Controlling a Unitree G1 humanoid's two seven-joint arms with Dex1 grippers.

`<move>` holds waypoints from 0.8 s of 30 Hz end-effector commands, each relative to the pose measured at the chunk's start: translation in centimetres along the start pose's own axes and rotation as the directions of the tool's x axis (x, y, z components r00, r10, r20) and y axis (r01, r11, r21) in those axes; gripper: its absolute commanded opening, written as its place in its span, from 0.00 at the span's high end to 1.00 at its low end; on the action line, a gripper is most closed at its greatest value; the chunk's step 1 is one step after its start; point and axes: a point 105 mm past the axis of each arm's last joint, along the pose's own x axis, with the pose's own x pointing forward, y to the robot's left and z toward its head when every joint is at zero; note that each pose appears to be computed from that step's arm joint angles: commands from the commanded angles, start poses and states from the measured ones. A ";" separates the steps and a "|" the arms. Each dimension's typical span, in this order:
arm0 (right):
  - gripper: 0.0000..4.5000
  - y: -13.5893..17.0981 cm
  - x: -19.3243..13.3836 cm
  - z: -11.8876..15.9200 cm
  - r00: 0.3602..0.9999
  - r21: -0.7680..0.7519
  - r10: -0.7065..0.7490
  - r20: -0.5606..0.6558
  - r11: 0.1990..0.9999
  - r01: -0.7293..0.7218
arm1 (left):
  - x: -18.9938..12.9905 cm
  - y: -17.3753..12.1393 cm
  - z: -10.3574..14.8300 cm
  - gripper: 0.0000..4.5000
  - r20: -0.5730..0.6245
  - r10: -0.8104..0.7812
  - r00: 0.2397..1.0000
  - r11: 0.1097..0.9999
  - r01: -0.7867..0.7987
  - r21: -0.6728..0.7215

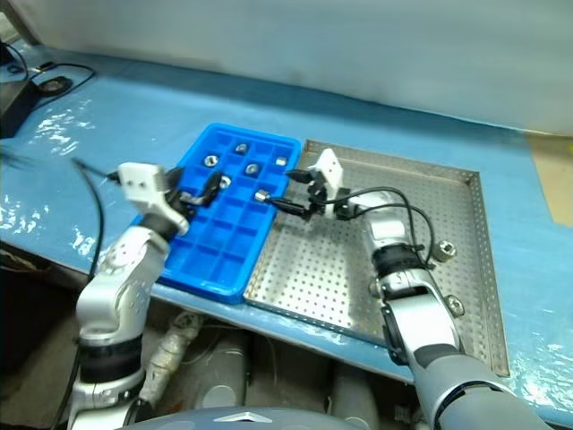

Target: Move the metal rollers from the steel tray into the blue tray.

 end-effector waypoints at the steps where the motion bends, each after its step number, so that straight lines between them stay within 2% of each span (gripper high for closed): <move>1: 0.00 -1.1 -2.7 1.7 0.991 -0.035 -0.123 0.047 0.992 0.125 | 2.8 -2.0 0.4 0.00 0.018 -0.165 0.986 0.986 0.165 0.018; 8: 0.00 -1.4 -7.3 1.1 0.945 -0.021 -0.327 0.014 0.945 0.327 | 7.5 -5.8 -1.6 0.00 -0.087 -0.406 0.910 0.912 0.410 0.033; 11: 0.00 -1.2 -9.2 0.8 0.920 -0.034 -0.392 -0.009 0.920 0.391 | 8.3 -8.2 -2.3 0.00 -0.113 -0.527 0.842 0.850 0.526 -0.043; 15: 0.00 -0.8 -11.4 0.6 0.888 -0.048 -0.459 -0.032 0.888 0.458 | 8.4 -10.9 -3.4 0.00 -0.164 -0.649 0.743 0.758 0.649 -0.057; 20: 0.00 -0.3 -13.5 0.7 0.852 -0.056 -0.521 -0.046 0.853 0.518 | 8.3 -13.1 -5.4 0.00 -0.255 -0.718 0.648 0.677 0.735 -0.036; 24: 0.00 0.2 -14.7 0.7 0.826 -0.060 -0.561 -0.052 0.827 0.559 | 8.6 -13.7 -7.1 0.00 -0.317 -0.697 0.644 0.679 0.734 0.000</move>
